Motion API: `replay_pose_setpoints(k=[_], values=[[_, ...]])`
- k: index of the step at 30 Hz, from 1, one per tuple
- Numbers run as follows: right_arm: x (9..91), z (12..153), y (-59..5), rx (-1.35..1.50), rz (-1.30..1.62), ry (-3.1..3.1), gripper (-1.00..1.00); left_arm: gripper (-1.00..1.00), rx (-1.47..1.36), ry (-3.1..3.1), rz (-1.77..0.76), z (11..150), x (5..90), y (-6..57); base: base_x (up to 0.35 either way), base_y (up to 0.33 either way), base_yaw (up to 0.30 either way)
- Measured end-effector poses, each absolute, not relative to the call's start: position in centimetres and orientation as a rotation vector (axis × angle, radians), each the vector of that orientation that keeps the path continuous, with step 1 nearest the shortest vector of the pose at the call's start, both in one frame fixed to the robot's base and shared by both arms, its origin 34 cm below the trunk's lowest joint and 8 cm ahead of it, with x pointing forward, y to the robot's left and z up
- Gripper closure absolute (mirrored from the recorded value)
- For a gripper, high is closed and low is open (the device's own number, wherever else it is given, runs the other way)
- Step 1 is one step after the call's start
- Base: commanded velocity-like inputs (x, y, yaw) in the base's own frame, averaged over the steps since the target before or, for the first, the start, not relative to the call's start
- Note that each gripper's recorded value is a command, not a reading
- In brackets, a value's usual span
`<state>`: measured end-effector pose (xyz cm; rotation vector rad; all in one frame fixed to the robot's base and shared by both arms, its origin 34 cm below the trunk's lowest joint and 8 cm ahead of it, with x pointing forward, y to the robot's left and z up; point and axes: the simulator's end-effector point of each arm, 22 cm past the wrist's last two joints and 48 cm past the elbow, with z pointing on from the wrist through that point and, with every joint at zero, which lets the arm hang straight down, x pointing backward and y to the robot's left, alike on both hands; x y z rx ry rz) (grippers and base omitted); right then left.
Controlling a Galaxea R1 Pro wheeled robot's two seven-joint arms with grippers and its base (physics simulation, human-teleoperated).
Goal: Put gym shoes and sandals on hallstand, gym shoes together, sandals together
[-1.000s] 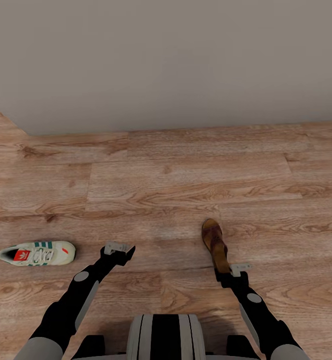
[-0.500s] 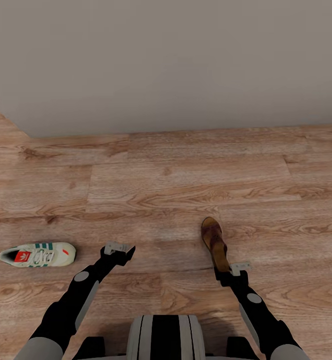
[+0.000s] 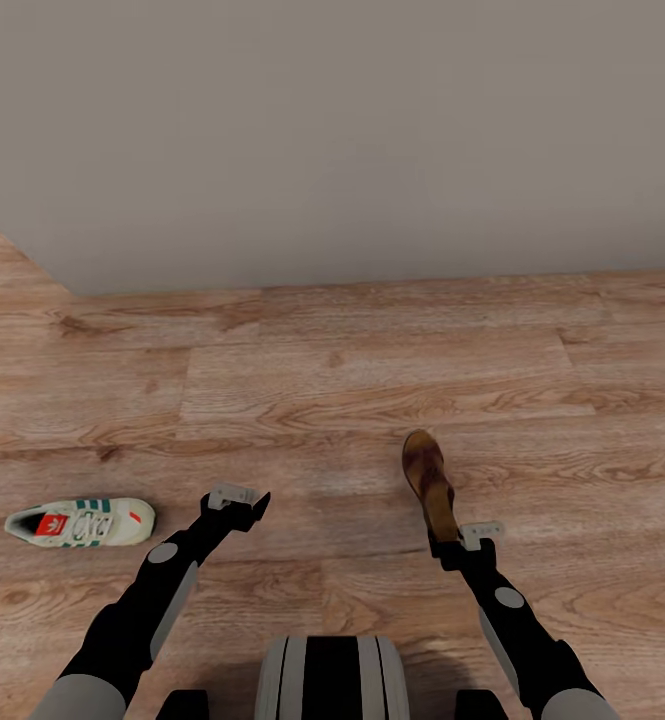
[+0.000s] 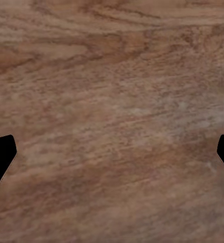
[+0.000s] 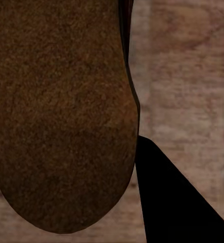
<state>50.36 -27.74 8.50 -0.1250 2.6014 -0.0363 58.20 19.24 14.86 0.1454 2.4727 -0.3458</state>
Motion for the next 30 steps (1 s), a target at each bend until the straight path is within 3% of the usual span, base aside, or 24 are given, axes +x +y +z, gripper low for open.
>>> replay_pose_setpoints(k=[16, 30], values=[[52.9, 11.5, -27.5, -0.117, -0.036, 2.534, 1.00, -1.00, 0.161, 2.425, -0.322, 17.8, 59.9, 19.7, 0.000, 0.000, 0.000], [56.9, 16.1, -27.7, -0.116, -0.042, 2.388, 1.00, -1.00, 0.153, 2.465, -0.284, 18.4, 53.9, 21.7, 0.000, 0.000, -0.094]])
